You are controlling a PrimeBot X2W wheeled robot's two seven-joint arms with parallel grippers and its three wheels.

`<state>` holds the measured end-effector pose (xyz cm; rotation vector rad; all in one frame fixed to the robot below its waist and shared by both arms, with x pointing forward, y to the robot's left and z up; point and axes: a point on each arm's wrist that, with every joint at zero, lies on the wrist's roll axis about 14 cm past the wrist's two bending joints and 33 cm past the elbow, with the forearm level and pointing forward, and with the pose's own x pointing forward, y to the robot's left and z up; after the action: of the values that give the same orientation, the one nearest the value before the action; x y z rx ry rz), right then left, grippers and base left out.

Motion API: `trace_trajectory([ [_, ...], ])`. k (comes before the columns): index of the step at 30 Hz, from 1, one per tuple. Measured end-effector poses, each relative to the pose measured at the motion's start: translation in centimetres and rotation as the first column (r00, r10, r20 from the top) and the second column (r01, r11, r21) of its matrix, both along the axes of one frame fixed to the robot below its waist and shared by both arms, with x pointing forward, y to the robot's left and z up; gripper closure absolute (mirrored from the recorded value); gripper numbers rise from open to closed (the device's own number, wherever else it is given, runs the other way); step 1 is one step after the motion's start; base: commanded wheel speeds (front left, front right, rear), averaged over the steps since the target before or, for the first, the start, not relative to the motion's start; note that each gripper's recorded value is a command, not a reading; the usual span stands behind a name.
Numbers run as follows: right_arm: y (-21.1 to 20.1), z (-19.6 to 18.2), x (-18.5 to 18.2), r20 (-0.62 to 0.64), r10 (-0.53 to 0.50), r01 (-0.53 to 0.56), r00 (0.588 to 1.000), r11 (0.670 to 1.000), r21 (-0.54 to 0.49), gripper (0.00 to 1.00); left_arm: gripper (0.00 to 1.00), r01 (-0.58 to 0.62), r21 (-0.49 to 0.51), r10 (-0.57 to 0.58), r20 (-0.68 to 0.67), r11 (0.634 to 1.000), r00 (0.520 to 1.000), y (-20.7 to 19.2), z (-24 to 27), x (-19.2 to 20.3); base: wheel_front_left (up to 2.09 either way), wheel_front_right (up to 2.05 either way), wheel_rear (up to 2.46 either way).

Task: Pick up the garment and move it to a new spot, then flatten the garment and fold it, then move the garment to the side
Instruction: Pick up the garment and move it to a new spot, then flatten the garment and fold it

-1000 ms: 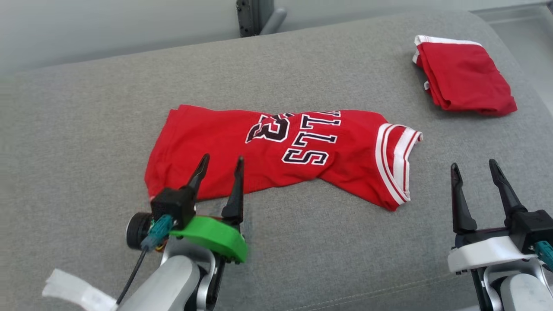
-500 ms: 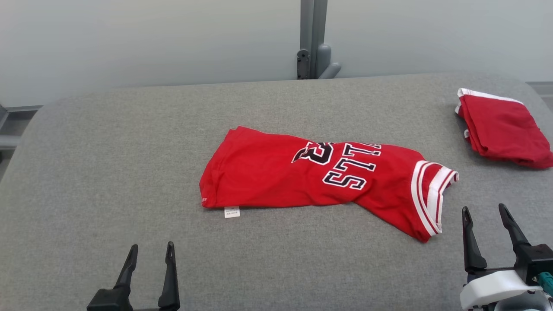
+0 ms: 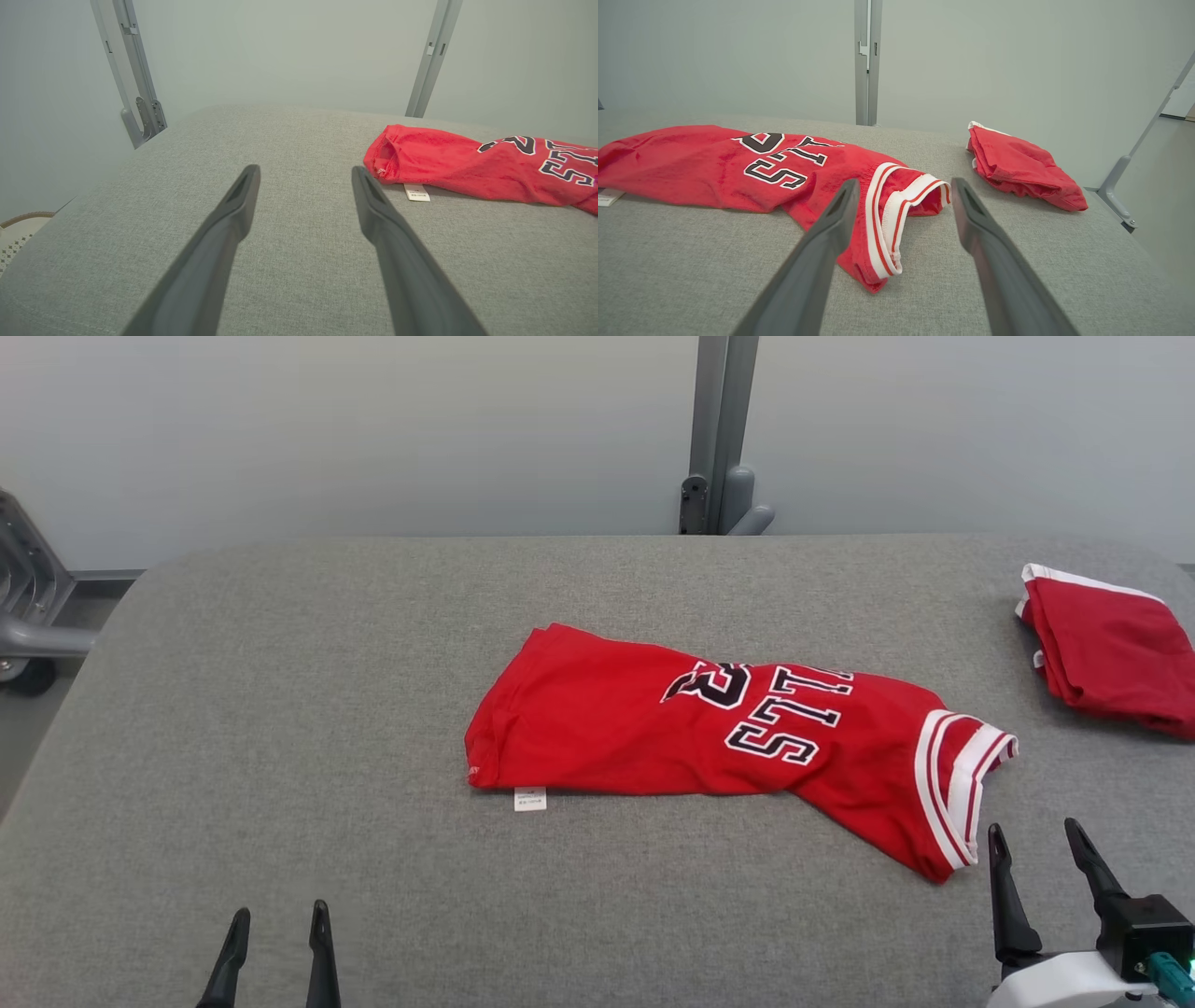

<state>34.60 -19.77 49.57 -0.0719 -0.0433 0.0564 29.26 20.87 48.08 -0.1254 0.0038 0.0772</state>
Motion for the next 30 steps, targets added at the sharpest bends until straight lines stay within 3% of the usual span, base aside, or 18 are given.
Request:
trace_trajectory([
  [22, -0.6, -0.6, -0.9, -0.017, -0.032, 0.033, 0.999, 0.999, 0.018, 0.0, 0.0, 0.077, 0.001, -0.077, 0.015, 0.997, 0.997, -1.9, 0.0, 1.7, 0.0, 0.0, 0.0],
  [30, -1.2, 0.4, 0.0, 0.012, -0.042, 0.042, 0.999, 0.999, 0.01, 0.0, 0.0, 0.159, -0.015, -0.158, 0.05, 0.987, 0.986, -4.5, 1.0, 5.0, 0.0, 0.0, 0.0],
])
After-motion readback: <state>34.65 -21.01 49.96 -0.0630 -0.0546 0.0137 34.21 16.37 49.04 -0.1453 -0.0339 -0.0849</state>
